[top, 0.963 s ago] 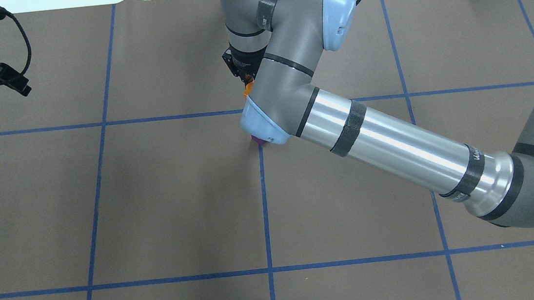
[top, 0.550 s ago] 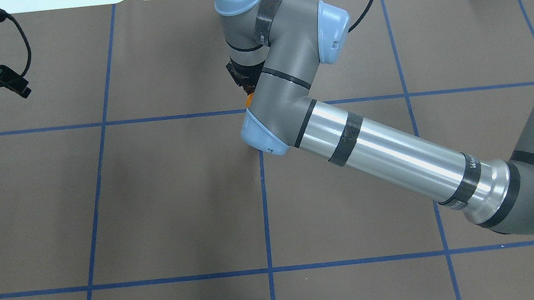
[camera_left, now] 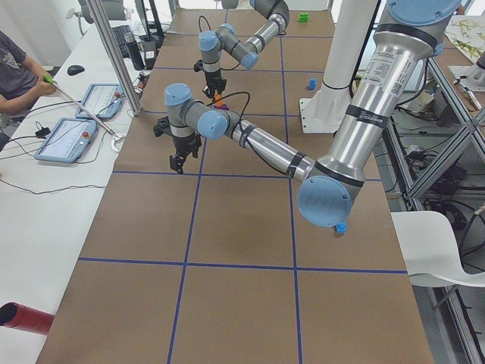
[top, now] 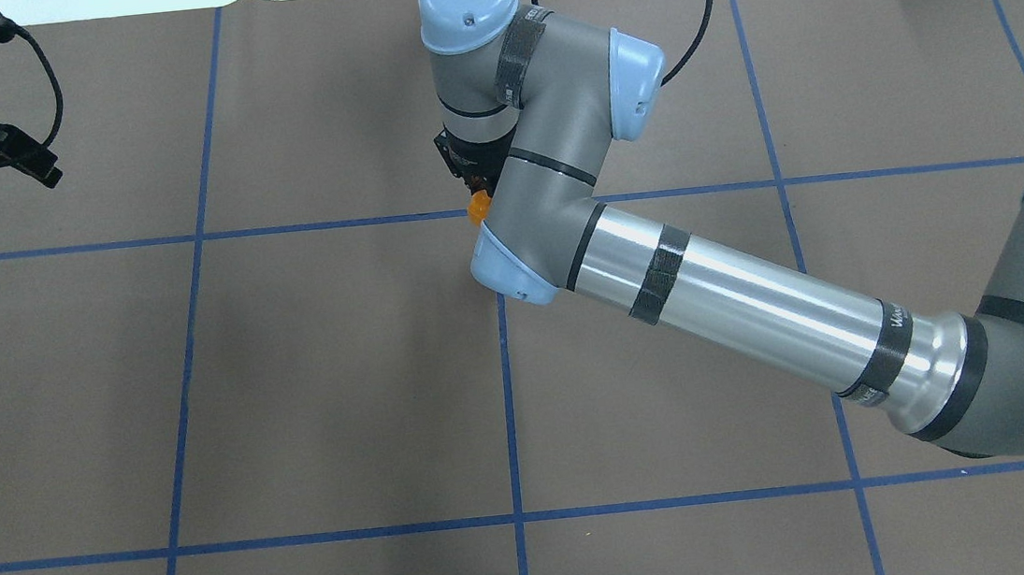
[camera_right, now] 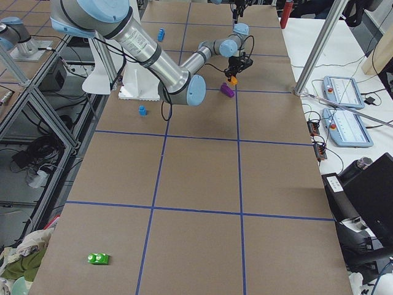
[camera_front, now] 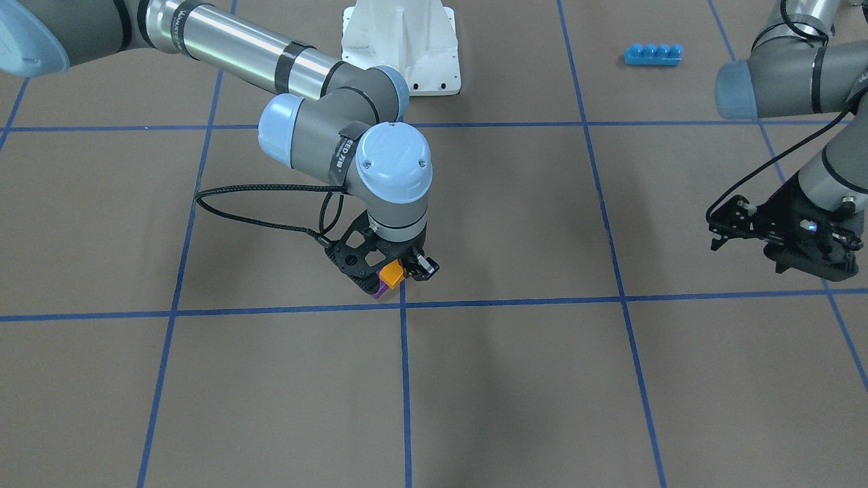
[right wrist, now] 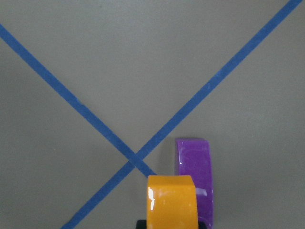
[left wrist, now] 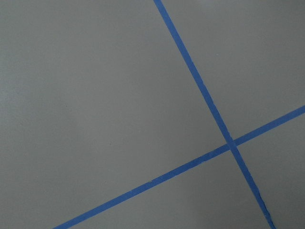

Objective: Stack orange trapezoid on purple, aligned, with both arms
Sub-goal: 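Align and lower the orange block onto the purple block with the right gripper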

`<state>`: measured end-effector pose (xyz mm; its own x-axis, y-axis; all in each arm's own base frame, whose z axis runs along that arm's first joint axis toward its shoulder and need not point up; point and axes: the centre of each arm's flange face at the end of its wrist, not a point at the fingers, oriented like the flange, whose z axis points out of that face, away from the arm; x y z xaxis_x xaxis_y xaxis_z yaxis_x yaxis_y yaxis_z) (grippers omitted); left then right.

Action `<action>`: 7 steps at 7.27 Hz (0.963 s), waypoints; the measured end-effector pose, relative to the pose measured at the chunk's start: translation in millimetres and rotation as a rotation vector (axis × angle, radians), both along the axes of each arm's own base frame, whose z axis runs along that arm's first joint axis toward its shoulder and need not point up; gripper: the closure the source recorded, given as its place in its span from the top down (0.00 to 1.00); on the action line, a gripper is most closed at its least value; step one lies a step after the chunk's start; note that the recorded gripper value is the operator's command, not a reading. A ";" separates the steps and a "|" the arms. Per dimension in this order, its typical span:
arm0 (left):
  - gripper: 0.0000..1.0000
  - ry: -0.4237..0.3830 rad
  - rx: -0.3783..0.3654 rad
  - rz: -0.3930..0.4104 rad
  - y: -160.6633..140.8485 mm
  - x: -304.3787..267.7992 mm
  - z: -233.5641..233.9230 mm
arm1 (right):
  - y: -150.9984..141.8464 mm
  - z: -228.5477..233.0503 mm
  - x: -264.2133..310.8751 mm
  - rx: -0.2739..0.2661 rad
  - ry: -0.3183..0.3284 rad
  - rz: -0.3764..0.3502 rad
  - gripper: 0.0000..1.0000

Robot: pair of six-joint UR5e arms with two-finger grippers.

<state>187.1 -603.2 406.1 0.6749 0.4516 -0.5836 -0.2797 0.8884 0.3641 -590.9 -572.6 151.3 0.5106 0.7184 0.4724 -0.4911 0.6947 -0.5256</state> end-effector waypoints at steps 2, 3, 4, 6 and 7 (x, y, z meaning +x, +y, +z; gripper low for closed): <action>1.00 0.001 0.003 0.000 -0.7 1.0 -2.4 | 3.0 -0.7 -1.0 -0.023 -0.018 -0.019 0.00; 1.00 0.002 0.004 0.000 -1.1 1.3 -2.8 | 3.7 -0.9 -0.4 -0.032 -0.023 -0.025 0.00; 1.00 0.002 0.005 0.000 -1.4 1.6 -2.9 | 3.6 1.1 0.4 -0.038 -0.025 -0.027 0.00; 1.00 0.004 0.007 0.000 -1.6 1.8 -3.0 | 0.9 10.2 3.9 -0.046 -0.018 -0.023 0.00; 1.00 0.004 0.007 0.001 -1.7 1.9 -2.9 | 0.6 12.8 5.3 -0.048 -0.018 -0.022 0.00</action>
<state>189.0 -604.9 403.2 0.6726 0.4559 -0.5829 -0.2788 0.8858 0.3710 -585.6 -572.0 164.1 0.5185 0.7291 0.4467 -0.4663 0.6790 -0.5670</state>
